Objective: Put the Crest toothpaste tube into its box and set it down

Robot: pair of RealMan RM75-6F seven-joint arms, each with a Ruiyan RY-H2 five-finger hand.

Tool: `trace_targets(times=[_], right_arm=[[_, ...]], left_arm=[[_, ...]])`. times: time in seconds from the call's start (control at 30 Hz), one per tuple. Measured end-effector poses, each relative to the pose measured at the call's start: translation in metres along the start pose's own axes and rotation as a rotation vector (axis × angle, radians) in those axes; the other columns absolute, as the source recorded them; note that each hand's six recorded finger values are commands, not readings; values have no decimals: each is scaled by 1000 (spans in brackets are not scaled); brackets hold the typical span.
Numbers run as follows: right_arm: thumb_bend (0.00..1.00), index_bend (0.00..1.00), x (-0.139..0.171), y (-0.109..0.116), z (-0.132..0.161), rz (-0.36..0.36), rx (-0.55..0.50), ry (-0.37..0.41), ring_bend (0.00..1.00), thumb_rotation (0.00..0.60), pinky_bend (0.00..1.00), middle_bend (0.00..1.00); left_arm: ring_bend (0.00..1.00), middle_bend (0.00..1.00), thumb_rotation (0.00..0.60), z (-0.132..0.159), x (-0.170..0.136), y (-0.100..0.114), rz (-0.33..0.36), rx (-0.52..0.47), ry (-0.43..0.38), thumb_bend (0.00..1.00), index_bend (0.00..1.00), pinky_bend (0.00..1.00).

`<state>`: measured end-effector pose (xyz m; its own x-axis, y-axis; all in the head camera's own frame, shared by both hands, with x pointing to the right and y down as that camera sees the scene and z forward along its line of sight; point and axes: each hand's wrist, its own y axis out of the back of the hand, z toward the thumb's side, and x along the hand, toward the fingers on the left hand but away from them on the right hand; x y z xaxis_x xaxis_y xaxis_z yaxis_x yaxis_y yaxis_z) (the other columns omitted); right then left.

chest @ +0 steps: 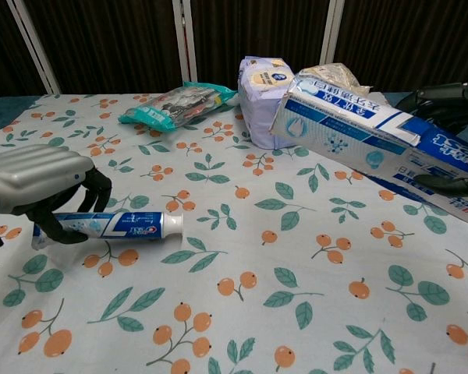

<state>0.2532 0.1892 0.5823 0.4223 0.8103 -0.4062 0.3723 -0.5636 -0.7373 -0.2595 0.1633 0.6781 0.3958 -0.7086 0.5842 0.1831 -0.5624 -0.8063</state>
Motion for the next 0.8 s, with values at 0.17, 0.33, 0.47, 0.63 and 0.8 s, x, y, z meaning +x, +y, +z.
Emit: trace_targets(times=[0.17, 0.33, 0.47, 0.63, 0.8], right_arm=[[339, 315, 0, 3, 0, -9, 1, 1, 456, 600, 399, 530], [339, 315, 0, 6, 0, -23, -2, -2, 456, 600, 399, 530], [338, 315, 0, 7, 1, -29, -10, -2, 456, 600, 399, 530], [338, 315, 1, 6, 4, -22, -15, 2, 456, 600, 399, 529], [339, 315, 3, 8, 14, -29, -28, 28, 456, 600, 399, 530]], left_arm=[[740, 760, 600, -11, -1, 26, 55, 70, -24, 485, 638, 691], [740, 759, 600, -21, 0, 67, 144, 214, -86, 485, 636, 691], [740, 759, 600, -23, 2, 112, 246, 326, -146, 485, 636, 691], [740, 759, 600, -18, 2, 177, 381, 384, -236, 485, 636, 691], [739, 758, 600, -1, -2, 222, 456, 406, -346, 485, 636, 691]])
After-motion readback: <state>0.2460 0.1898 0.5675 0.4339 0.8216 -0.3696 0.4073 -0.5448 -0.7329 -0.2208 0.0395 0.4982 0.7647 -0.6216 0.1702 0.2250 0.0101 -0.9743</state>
